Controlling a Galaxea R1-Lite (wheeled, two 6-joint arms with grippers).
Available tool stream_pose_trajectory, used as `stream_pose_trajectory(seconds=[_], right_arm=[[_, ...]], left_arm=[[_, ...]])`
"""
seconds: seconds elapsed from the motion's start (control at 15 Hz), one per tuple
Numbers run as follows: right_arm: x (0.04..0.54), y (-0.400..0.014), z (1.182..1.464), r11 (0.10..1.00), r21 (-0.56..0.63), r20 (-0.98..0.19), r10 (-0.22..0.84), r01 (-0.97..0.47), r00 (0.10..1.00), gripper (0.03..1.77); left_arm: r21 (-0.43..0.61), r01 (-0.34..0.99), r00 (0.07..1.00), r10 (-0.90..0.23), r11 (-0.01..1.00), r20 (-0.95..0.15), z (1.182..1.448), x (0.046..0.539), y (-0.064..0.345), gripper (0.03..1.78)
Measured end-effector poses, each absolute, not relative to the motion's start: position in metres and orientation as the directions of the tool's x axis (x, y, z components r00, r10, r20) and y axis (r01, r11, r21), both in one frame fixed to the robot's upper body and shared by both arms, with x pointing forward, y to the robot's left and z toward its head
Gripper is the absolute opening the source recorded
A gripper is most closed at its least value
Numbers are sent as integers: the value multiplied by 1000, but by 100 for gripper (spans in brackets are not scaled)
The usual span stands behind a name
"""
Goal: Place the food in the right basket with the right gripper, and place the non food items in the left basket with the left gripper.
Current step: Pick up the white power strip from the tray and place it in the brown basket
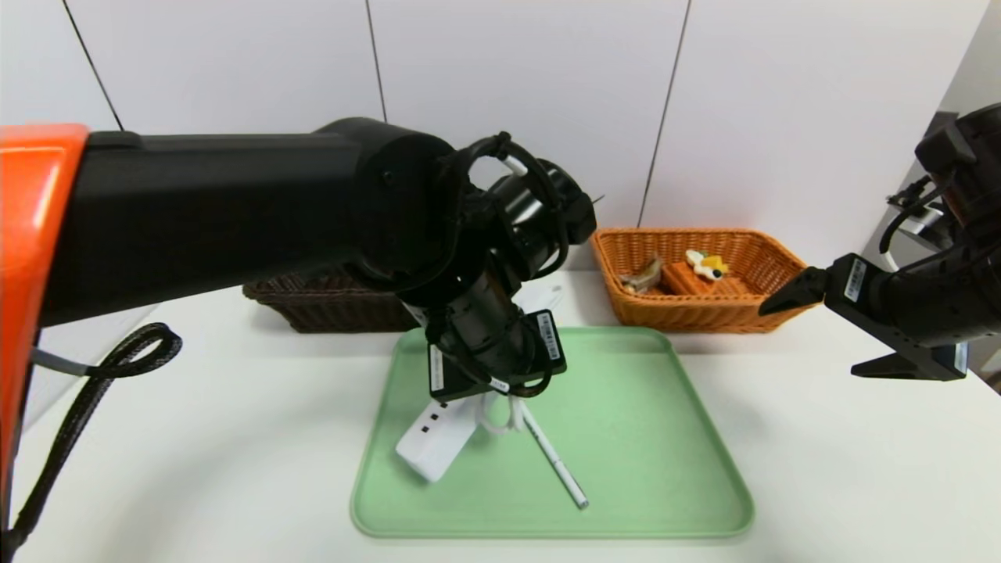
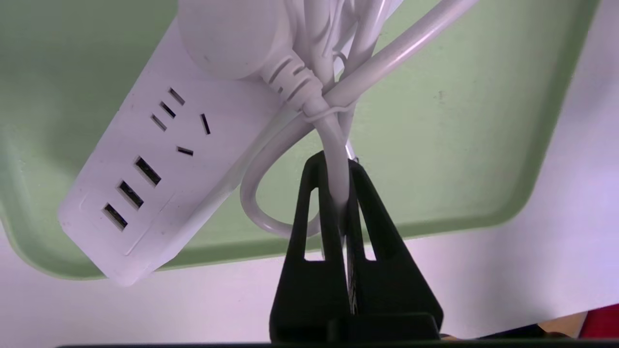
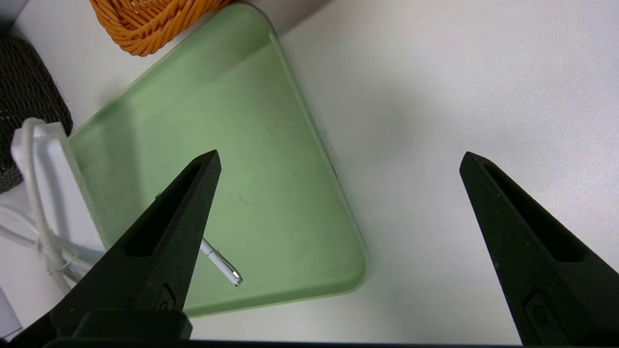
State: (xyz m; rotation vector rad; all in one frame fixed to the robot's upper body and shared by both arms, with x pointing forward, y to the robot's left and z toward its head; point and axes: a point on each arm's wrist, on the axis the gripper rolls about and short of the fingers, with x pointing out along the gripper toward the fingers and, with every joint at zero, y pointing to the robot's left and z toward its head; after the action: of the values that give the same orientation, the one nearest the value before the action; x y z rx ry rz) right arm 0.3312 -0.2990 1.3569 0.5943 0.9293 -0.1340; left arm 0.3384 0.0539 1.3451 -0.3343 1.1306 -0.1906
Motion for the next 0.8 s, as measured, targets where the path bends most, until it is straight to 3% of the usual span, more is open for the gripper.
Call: stream_pose_trajectory(seconds=[0.2,0.53,0.8], right_arm=[[331,-299,1358,833,424,-784,140,356,605,171],[331,-299,1359,833,426,-780,141,353,609,171],[330,-299,1363,832,435,-770,145,345,621,171]], left_arm=[[-398,30,446,-368,917,-816,1369,322,61,8],[-412,264,502,-489,872,-713,1421,279,83,8],[-297,424,614,-513,855,-600,1456,259,111,8]])
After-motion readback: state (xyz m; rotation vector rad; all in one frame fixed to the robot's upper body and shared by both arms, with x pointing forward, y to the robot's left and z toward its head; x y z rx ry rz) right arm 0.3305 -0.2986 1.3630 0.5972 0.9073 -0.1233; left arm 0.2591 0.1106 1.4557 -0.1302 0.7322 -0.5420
